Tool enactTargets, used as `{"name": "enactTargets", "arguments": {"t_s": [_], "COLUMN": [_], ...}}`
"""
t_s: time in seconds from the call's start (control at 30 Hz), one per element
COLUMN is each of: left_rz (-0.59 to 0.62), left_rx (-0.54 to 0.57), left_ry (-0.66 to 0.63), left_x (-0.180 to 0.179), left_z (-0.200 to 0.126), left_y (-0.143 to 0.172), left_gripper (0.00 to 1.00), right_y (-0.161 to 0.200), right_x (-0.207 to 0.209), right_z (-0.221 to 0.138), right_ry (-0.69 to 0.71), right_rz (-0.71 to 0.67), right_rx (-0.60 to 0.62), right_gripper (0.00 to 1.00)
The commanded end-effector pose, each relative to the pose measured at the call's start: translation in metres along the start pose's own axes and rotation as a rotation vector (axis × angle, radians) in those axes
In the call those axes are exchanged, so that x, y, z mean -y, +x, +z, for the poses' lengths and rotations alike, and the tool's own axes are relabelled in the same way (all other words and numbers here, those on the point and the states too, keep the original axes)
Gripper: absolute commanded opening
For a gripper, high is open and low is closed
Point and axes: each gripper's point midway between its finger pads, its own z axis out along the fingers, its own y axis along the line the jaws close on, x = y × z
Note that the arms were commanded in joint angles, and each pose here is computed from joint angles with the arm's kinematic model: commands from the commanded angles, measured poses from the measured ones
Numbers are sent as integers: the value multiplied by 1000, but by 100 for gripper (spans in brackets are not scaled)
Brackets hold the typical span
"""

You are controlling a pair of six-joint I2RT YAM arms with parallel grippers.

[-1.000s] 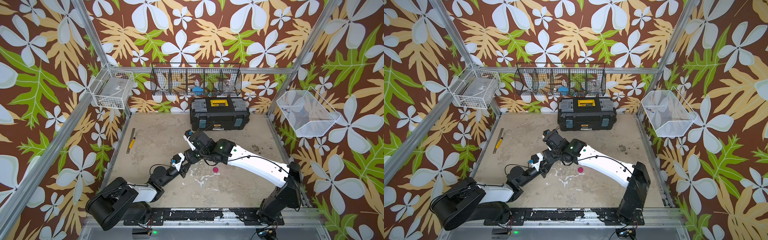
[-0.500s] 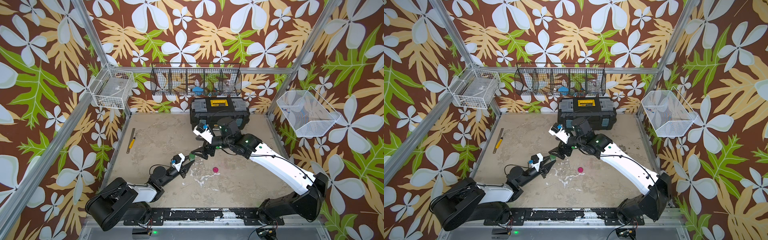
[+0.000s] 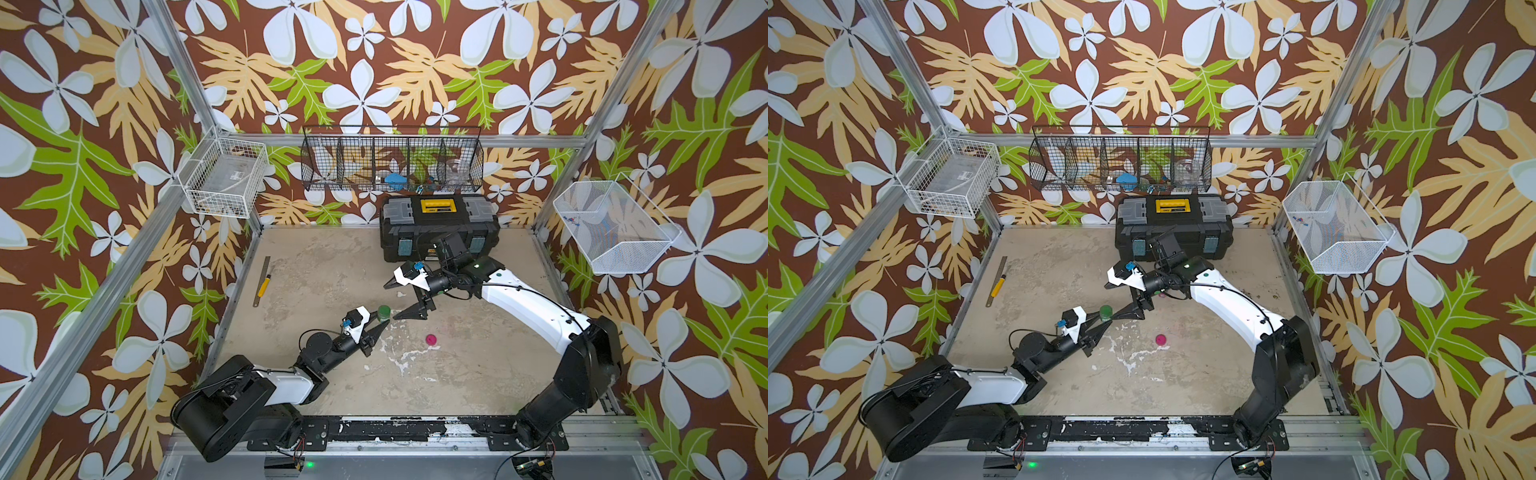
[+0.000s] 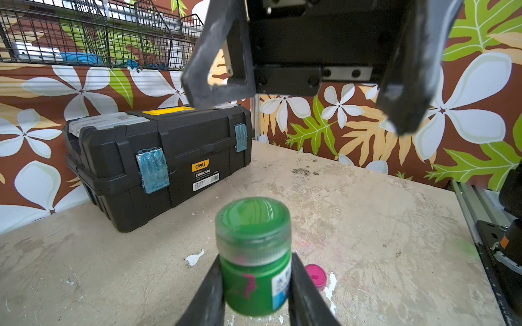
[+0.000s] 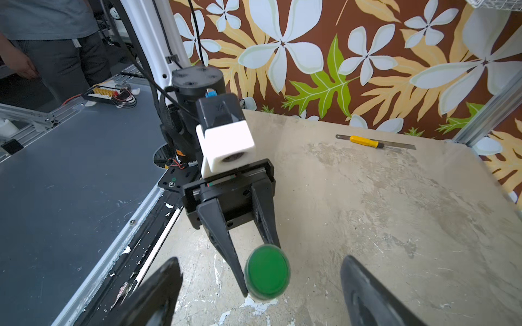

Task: Close the paint jar lid
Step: Screw the lid onto the paint jar.

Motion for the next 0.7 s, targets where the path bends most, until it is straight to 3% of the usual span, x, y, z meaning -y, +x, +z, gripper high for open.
{"name": "enactTargets", "arguments": {"t_s": [0.0, 0.3, 0.67], "left_rz": [11, 12, 12], "left_rx": [36, 34, 35], "left_ry": [7, 7, 4], "left_x": [1, 1, 1], "left_z": [1, 2, 1], "left_y": [-10, -9, -9], "left_gripper": [12, 12, 12], "right_y": [5, 26, 36], "right_x": [-2, 2, 6], "right_z": [5, 21, 32], "right_ry": [-44, -70, -86], "right_rz": [-17, 32, 74], "right_rx": [16, -31, -56], "right_gripper": [88, 82, 67]}}
